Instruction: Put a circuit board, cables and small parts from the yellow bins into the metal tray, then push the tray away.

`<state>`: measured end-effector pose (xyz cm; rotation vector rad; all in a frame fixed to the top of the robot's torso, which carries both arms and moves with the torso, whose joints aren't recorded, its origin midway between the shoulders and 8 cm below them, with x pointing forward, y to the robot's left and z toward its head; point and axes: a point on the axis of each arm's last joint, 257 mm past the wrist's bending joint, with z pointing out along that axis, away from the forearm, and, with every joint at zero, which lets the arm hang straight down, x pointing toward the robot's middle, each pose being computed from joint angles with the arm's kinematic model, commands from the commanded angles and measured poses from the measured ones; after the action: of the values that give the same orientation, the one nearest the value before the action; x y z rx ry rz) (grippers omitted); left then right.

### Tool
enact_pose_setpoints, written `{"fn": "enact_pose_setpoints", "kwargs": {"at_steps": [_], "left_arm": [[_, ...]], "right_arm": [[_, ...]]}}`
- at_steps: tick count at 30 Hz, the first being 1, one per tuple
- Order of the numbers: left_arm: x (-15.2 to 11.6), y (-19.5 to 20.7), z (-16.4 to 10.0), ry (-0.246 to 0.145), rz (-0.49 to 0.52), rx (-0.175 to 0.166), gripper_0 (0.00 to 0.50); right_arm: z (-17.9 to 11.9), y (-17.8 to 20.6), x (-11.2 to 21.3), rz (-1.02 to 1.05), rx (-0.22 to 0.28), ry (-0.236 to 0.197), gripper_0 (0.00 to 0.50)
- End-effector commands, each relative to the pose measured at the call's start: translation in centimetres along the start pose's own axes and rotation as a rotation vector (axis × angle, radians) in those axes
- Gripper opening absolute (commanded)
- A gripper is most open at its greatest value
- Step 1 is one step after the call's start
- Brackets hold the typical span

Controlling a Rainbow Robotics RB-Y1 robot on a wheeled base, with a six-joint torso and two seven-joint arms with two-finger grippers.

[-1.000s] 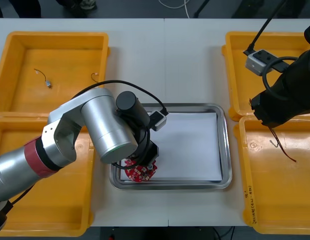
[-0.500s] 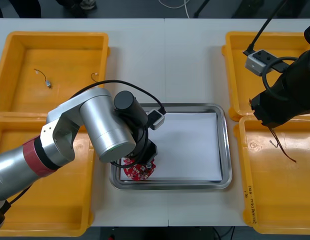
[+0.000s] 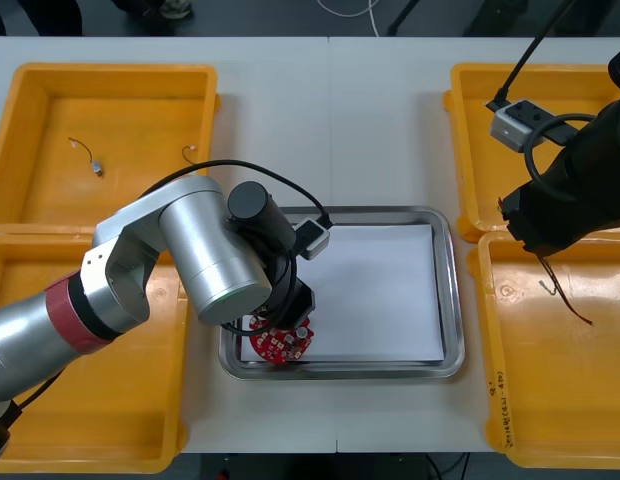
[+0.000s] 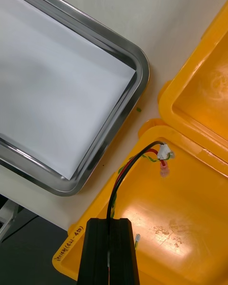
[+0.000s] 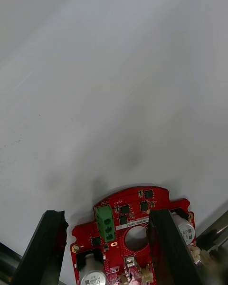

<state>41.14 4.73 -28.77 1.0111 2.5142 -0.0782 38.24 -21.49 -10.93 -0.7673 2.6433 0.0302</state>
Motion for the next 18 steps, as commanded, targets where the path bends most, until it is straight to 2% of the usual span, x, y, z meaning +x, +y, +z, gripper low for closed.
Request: {"fn": "enact_pose_setpoints", "kwargs": {"at_steps": [1, 8, 15, 18], "left_arm": [[-0.3, 1.0, -0.6, -0.017, 0.054, -0.027, 0.5], [-0.9, 1.7, -2.9, -0.022, 0.048, -0.044, 0.5], [-1.1, 2.3, -7.3, -0.008, 0.021, -0.029, 0.5], [-1.1, 2.9, -8.6, -0.003, 0.017, -0.039, 0.5]], "right_arm": [[-1.5, -0.7, -0.5, -0.055, 0.048, -0.018, 0.0], [-1.5, -0.8, -0.5, -0.054, 0.048, -0.019, 0.0], [-1.4, -0.5, -0.3, -0.061, 0.04, -0.011, 0.0], [-1.0, -0.2, 0.0, -0.072, 0.036, 0.003, 0.0]]}}
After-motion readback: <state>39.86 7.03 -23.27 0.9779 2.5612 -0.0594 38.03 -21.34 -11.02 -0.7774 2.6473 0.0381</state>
